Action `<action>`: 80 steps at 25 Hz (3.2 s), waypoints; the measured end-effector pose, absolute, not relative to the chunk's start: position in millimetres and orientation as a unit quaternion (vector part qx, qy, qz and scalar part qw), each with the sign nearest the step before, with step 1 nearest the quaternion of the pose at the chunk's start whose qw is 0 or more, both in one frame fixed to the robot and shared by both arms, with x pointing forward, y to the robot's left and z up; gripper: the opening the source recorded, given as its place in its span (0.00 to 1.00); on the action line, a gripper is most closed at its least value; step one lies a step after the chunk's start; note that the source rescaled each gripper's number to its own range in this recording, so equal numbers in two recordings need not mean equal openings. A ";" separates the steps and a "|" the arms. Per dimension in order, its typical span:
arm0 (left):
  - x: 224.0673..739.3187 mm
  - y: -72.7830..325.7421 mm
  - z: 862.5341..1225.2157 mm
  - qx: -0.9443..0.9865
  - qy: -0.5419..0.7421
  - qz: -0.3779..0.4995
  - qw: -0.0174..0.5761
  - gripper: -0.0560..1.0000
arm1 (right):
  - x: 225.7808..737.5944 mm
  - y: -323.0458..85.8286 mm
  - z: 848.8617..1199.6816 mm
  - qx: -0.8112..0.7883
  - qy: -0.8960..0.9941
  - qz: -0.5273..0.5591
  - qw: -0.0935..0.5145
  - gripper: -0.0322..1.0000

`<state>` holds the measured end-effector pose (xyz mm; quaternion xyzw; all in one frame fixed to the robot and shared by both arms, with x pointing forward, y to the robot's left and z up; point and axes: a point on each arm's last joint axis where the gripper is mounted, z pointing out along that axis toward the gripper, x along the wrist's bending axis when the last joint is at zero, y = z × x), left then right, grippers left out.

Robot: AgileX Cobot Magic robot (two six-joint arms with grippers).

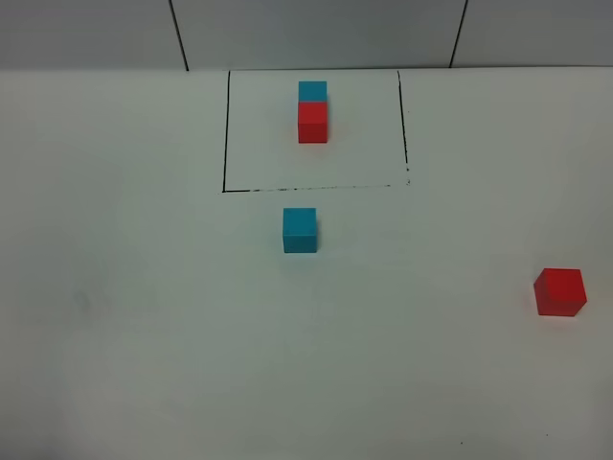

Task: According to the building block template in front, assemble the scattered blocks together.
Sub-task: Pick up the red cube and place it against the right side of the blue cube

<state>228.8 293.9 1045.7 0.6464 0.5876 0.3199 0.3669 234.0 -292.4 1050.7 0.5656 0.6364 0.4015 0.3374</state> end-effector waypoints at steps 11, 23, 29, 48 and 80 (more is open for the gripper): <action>228.8 293.9 1045.7 0.646 0.588 0.320 0.367 0.88 | 234.0 -292.4 1050.7 0.566 0.636 0.402 0.337 0.59; 228.8 293.9 1045.7 0.646 0.588 0.320 0.367 0.88 | 234.0 -292.4 1050.7 0.566 0.636 0.402 0.337 0.59; 228.8 293.9 1045.7 0.646 0.588 0.320 0.367 0.88 | 234.0 -292.4 1050.7 0.566 0.636 0.402 0.337 0.59; 228.8 293.9 1045.7 0.646 0.588 0.320 0.367 0.87 | 389.8 -282.1 1044.6 0.679 0.674 0.241 0.160 0.58; 228.8 293.9 1045.7 0.646 0.588 0.320 0.367 0.87 | 512.6 -304.9 898.1 0.756 0.644 0.100 0.064 0.85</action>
